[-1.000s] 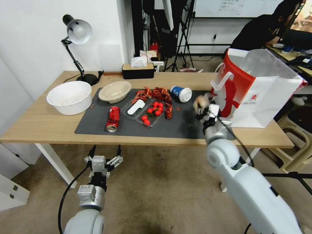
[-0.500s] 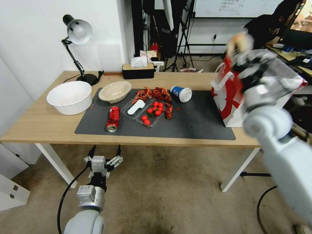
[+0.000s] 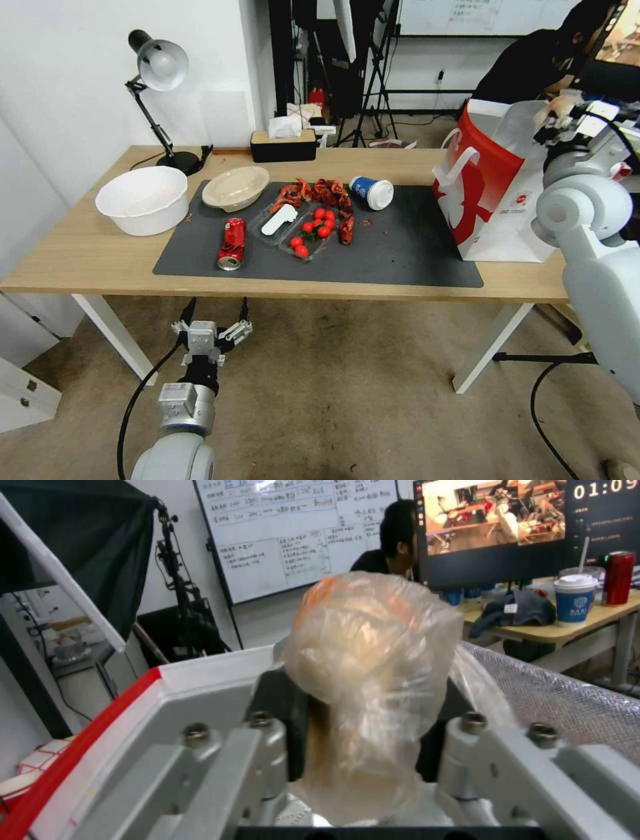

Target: Pick up the trash from the table and place it into the takeout bag.

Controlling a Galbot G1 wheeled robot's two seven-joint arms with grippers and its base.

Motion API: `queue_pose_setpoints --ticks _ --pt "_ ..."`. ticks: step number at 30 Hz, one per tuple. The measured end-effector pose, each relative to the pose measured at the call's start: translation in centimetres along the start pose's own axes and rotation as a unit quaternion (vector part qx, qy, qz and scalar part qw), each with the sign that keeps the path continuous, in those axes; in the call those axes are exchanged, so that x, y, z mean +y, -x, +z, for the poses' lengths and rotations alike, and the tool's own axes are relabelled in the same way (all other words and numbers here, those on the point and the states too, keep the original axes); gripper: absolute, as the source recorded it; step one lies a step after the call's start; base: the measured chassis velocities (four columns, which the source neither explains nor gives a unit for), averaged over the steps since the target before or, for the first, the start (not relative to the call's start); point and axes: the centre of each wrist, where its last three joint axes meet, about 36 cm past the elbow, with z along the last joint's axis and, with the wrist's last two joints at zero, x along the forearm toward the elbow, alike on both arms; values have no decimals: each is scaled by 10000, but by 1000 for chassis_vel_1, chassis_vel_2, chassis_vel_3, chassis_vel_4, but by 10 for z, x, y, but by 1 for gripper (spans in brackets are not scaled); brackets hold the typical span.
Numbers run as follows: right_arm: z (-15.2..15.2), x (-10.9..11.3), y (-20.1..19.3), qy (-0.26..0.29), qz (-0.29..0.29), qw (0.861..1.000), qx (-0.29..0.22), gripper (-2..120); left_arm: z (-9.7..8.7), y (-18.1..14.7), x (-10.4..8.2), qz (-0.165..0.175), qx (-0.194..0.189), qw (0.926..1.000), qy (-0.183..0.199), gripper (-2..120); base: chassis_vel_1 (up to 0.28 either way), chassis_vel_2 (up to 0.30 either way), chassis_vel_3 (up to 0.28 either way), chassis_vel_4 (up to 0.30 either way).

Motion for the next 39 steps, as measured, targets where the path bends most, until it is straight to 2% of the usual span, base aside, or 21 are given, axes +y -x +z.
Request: queue_pose_setpoints --ticks 2,4,8,9,12,13,16,22,24,26,28,29,30,33,34,37,39 --pt "6 3 1 24 42 9999 159 43 1 -1 0 1 3 10000 9 100 0 0 0 0" --pt "6 3 2 22 45 9998 170 45 1 -1 0 1 5 10000 10 100 0 0 0 0" --pt "8 4 3 -15 79 9997 250 67 1 -2 1 -5 1 10000 20 100 0 0 0 0" --pt "8 4 3 -15 79 9997 250 67 1 -2 1 -5 1 10000 20 100 0 0 0 0" --pt "8 3 3 -84 99 9994 324 82 1 -2 0 -2 -5 10000 15 100 0 0 0 0" --pt "8 3 3 -84 99 9994 324 82 1 -2 0 -2 -5 10000 15 100 0 0 0 0" --pt "8 3 3 -100 101 9993 353 96 1 -2 0 -1 -4 10000 17 100 0 0 0 0" --pt "5 6 -1 218 -121 9994 247 100 1 -2 0 -3 -4 10000 14 100 0 0 0 0" --pt "1 10 -7 602 -516 9968 44 100 1 -1 0 -3 -8 10000 14 100 0 0 0 0" --pt "1 11 -11 709 -699 9950 -51 100 1 -1 0 -4 -11 10000 15 100 0 0 0 0" --pt "2 11 -18 843 -1058 9906 -215 100 1 -1 0 -4 -13 10000 15 100 0 0 0 0" --pt "4 10 -30 917 -1429 9848 -377 100 1 -1 0 -4 -14 10000 18 100 0 0 0 0" --pt "4 10 -30 917 -1429 9848 -377 100 1 -1 0 -4 -14 10000 18 100 0 0 0 0" --pt "12 8 -61 946 -2099 9716 -540 100 1 -1 1 -3 -13 10000 25 100 0 0 0 0" --pt "12 8 -61 946 -2099 9716 -540 100 1 -1 1 -3 -13 10000 25 100 0 0 0 0" --pt "32 6 -107 763 -2797 9549 -641 100 1 -1 2 3 -20 10000 23 100 0 0 0 0" --pt "43 4 -122 599 -2982 9501 -686 100 0 -1 2 7 -25 10000 20 100 0 0 0 0"
